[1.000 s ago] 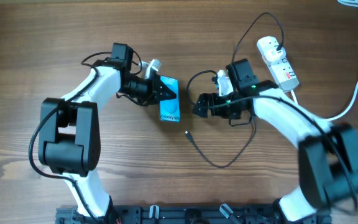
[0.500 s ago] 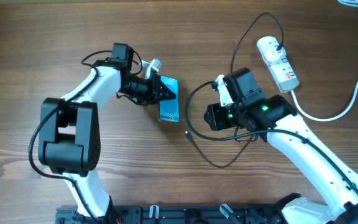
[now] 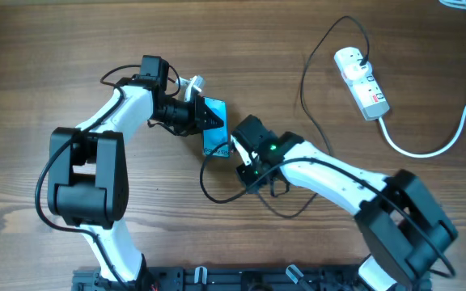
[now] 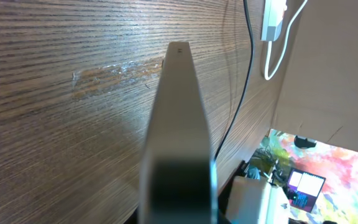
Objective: Plug charger to phone and switch on socket
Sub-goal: 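Grasp the black USB-C cable end with the right gripper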
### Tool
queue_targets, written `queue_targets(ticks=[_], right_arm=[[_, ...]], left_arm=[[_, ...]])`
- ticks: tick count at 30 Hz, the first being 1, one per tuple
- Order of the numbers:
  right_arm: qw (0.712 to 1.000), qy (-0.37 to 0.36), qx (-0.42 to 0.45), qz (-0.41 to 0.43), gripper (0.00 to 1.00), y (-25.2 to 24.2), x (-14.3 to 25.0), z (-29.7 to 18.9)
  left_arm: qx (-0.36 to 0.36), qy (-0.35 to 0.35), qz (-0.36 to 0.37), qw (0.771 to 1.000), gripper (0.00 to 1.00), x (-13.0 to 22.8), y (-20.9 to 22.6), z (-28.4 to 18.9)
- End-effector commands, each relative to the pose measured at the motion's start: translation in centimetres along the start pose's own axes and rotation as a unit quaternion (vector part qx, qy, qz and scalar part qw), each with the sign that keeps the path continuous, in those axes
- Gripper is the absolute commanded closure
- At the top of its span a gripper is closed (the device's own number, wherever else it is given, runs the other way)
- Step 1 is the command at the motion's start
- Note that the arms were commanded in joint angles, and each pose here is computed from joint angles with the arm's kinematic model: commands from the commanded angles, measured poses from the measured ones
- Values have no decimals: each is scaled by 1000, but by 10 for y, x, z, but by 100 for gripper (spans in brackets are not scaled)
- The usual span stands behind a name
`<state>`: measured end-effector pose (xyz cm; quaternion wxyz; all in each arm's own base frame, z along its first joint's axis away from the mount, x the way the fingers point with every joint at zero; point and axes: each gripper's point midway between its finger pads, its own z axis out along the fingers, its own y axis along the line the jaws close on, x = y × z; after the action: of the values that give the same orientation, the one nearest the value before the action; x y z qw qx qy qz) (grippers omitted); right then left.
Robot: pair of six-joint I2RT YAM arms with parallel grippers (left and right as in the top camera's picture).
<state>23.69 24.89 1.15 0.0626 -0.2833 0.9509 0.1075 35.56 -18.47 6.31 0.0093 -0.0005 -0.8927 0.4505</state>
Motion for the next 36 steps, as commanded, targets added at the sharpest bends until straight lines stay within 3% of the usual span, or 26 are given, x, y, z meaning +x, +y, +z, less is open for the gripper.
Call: queue_targets(ticks=[1, 25, 36], right_arm=[[1000, 3, 10, -24, 82, -3, 0, 2], [1000, 1, 8, -31, 76, -3, 2, 5], [1000, 4, 18, -22, 80, -14, 27, 28]], left_arm=[[8, -4, 15, 1000, 96, -3, -5, -3], [8, -4, 14, 1000, 96, -2, -5, -3], [8, -4, 15, 1000, 96, -3, -5, -3]])
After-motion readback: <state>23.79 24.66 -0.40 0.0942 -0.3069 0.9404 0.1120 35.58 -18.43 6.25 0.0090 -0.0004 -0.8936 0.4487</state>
